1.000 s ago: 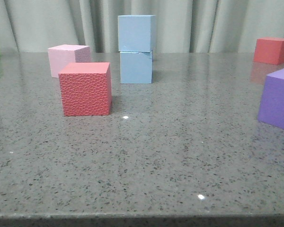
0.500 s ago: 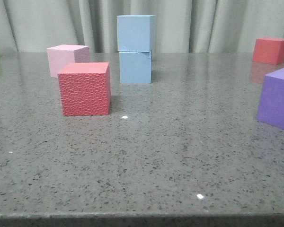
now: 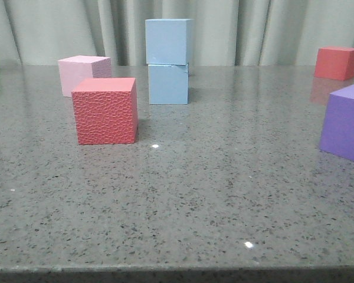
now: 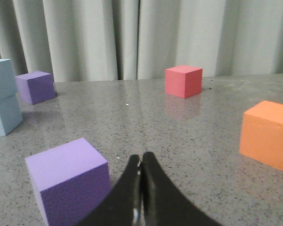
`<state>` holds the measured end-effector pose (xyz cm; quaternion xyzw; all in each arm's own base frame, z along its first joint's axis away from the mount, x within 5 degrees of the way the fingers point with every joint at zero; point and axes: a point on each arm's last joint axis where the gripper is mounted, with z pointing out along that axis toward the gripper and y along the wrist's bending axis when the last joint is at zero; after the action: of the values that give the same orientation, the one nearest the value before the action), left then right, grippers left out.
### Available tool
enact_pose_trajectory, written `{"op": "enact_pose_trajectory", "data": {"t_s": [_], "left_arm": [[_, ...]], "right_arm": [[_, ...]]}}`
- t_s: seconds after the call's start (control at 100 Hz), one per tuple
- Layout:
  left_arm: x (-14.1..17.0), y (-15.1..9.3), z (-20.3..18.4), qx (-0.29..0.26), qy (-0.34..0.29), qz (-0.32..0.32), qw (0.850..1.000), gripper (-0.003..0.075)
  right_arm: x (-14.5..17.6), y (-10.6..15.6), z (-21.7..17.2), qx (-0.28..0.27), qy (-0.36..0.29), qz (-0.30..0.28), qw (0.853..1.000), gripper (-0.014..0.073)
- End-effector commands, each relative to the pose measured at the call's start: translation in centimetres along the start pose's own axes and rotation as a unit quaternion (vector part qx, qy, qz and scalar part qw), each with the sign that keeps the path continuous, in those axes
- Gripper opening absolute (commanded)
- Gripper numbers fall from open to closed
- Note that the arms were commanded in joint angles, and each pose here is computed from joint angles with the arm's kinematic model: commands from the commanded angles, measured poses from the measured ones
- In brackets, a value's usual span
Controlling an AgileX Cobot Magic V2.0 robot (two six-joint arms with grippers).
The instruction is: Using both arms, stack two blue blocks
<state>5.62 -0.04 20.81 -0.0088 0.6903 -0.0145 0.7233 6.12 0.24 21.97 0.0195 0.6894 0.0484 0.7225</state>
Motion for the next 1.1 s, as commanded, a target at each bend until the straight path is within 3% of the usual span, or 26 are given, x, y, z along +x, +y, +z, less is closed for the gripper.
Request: {"op": "enact_pose_trajectory", "data": {"t_s": [0.0, 0.18, 1.09], "left_arm": [[-0.7, 0.0, -0.3, 0.000, -0.050, -0.005, 0.999, -0.0018], [-0.7, 0.0, -0.3, 0.000, -0.050, -0.005, 0.999, -0.0019], [-0.7, 0.0, -0.3, 0.000, -0.050, -0.005, 0.999, -0.0018]], "right_arm": [[-1.1, 0.0, -0.2, 0.006, -0.052, 0.007, 0.999, -0.0067], [0.4, -0.2, -0.6, 0.011, -0.046, 0.020, 0.999, -0.0067], [0.2, -0.2, -0.8, 0.010, -0.059, 0.016, 0.998, -0.0067]]}}
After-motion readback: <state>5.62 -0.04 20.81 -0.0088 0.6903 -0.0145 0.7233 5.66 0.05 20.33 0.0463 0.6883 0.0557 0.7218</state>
